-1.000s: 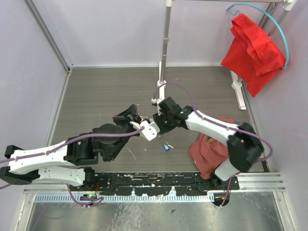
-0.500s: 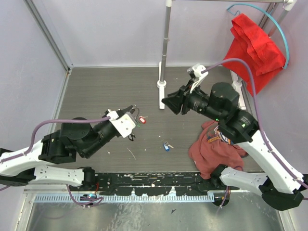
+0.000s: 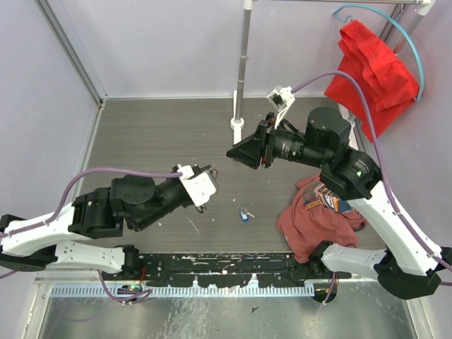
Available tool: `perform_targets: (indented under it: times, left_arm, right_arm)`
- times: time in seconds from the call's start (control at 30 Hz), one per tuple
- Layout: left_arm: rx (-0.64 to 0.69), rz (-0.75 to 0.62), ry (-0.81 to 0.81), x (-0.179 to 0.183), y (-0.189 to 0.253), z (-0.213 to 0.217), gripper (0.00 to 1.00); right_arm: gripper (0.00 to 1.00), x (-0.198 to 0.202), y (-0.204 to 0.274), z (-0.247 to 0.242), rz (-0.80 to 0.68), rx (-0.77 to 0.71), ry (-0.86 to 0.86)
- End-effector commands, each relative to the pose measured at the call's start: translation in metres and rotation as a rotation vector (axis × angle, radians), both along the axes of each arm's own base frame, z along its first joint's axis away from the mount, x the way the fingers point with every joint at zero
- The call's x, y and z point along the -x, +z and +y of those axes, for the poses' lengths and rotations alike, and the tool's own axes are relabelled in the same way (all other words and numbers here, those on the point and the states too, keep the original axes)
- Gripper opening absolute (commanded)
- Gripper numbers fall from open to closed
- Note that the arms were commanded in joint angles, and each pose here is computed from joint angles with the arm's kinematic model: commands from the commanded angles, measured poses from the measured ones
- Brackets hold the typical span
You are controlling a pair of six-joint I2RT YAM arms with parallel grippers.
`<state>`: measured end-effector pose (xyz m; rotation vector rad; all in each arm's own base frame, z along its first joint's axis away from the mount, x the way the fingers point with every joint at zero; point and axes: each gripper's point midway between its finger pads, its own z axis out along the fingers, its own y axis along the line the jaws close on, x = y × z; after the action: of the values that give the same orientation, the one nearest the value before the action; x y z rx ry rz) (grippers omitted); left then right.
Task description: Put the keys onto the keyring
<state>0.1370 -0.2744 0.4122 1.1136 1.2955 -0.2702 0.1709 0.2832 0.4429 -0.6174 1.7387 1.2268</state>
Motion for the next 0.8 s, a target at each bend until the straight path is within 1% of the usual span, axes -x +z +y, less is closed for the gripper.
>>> perform_targets:
  times: [0.0, 0.1, 0.23, 0.37, 0.57, 0.63, 0.77]
  left_arm:
    - [0.054, 0.007, -0.019, 0.004, 0.018, -0.002, 0.0]
    - [0.048, 0.009, -0.024, 0.004, 0.017, -0.004, 0.0]
    - [0.049, 0.01, -0.029, 0.005, 0.017, -0.004, 0.0]
    - [0.049, 0.011, -0.037, 0.006, 0.018, -0.004, 0.0]
    - [0.055, 0.012, -0.052, 0.008, 0.019, -0.004, 0.0]
    - [0.054, 0.011, -0.055, 0.009, 0.019, -0.004, 0.0]
    - [0.048, 0.01, -0.052, 0.008, 0.018, -0.004, 0.0]
  right_arm:
    - [0.41, 0.027, 0.026, 0.011, -0.012, -0.067, 0.086]
    - [0.41, 0.032, 0.025, 0.017, -0.013, -0.057, 0.086]
    - [0.37, 0.036, 0.018, 0.023, 0.0, -0.039, 0.105]
    - [0.33, 0.033, 0.012, 0.024, 0.002, -0.014, 0.083]
    - [0.31, 0.03, 0.008, 0.025, 0.005, 0.003, 0.072]
    - [0.27, 0.03, 0.008, 0.027, 0.005, 0.001, 0.077]
    - [0.13, 0.032, 0.012, 0.027, -0.004, -0.01, 0.086]
